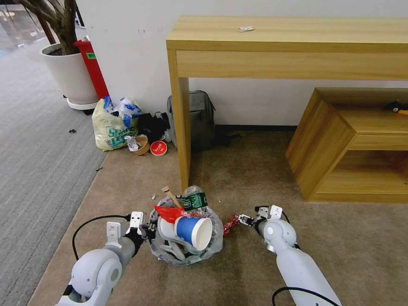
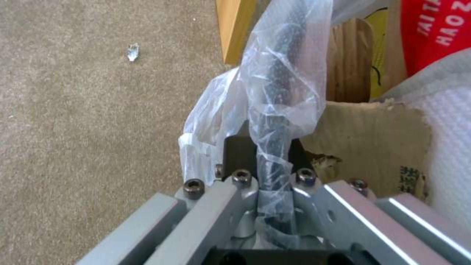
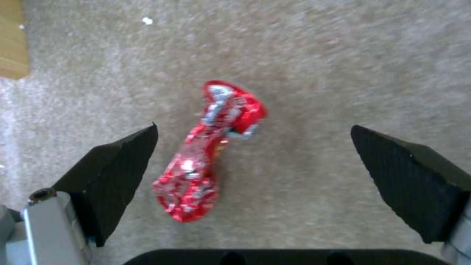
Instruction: Pick up the trash bin and place the garbage on the floor into it.
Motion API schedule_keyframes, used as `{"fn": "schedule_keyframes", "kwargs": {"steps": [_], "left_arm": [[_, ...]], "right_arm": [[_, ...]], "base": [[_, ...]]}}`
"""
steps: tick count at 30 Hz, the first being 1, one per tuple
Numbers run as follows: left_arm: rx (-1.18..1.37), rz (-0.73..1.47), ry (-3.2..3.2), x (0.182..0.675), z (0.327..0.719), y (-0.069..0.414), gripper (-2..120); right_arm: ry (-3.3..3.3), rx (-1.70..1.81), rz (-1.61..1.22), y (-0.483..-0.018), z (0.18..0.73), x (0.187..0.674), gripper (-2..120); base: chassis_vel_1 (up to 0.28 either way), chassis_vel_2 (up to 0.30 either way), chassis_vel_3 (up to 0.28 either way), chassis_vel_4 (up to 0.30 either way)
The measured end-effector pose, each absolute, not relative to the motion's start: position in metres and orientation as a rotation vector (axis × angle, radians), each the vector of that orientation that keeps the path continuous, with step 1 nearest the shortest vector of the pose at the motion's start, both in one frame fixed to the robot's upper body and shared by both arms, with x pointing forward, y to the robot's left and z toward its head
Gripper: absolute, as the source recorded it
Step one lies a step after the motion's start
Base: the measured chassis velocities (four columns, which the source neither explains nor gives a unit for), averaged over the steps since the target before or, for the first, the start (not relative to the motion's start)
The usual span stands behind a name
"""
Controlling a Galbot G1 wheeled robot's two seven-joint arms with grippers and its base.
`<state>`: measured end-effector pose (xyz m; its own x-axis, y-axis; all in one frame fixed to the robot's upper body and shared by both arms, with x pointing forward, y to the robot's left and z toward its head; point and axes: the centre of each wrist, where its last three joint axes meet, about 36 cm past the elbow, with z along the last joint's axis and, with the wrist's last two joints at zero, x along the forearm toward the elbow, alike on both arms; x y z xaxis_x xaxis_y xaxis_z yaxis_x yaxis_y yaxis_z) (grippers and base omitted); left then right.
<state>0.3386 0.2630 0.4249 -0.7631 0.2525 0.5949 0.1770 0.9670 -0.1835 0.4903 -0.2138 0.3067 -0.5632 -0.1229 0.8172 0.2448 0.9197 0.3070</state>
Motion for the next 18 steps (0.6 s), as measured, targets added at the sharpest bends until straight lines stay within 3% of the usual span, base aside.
{"fn": "schedule_keyframes", "kwargs": {"steps": [18], "left_arm": [[-0.298, 0.153, -2.459, 0.339, 0.425, 0.264, 0]], "right_arm": [[-1.894, -0.155, -0.655, -0.188, 0.293, 0.519, 100]], "base": [[0.0, 0.0, 0.0, 0.0]]}}
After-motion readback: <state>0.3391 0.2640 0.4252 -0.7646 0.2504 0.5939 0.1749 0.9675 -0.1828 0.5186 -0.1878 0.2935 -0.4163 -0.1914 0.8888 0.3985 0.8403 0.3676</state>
